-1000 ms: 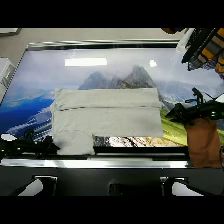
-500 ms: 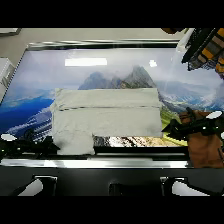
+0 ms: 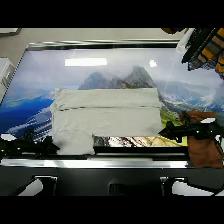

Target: Fold the clothes and pants, and hang the long-sleeved shirts on hangers.

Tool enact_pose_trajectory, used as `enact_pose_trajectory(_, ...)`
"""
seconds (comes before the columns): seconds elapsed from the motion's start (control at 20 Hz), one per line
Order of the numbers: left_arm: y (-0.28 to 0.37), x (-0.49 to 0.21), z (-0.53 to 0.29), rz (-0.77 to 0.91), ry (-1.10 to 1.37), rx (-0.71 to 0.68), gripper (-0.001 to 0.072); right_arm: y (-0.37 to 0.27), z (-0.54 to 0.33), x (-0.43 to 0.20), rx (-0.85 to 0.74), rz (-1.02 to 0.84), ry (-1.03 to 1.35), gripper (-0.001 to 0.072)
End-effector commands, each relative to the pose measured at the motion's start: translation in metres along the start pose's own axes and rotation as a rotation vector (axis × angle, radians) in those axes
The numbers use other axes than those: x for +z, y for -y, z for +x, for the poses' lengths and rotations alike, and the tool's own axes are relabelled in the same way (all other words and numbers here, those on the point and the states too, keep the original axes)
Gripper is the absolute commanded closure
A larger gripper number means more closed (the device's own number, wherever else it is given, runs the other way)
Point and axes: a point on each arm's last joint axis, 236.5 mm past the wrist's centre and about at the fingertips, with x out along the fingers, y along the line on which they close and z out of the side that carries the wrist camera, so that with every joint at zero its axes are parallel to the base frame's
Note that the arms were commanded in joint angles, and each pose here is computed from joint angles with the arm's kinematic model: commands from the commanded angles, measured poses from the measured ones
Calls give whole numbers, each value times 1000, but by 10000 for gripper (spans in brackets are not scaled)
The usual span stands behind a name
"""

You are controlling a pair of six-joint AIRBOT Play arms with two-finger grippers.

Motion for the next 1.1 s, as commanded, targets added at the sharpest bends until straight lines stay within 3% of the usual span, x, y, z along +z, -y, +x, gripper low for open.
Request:
enact_pose_trajectory(0.0,9,6,-10,20,7,-9,683,-10,2,2,50,-13,7,680)
enact_pose_trajectory(0.1,21,13,-30,30,30,-8,685,-15,-2,-2,60,-15,-2,682)
enact_pose_trajectory(0.2,12,13,-60,-93,62,100,686,-15,-14,-13,17,-28,-12,682)
enact_pose_trajectory(0.35,12,0,-106,-43,156,199,685,-14,-43,-39,-85,-55,-21,683)
enact_pose_trajectory(0.5,40,-2,-122,31,288,145,686,-41,-70,-45,-70,-112,90,684)
enact_pose_trajectory(0.6,75,12,-120,122,351,39,686,-74,-75,-32,-47,-274,192,684)
enact_pose_trajectory(0.75,121,48,-120,166,423,-100,686,-107,-64,-1,-190,-456,245,684)
enact_pose_trajectory(0.85,139,73,-117,180,427,-120,686,-119,-74,40,-277,-444,348,684)
enact_pose_trajectory(1.05,168,123,-106,225,393,-102,686,-134,-77,94,-301,-426,387,684)
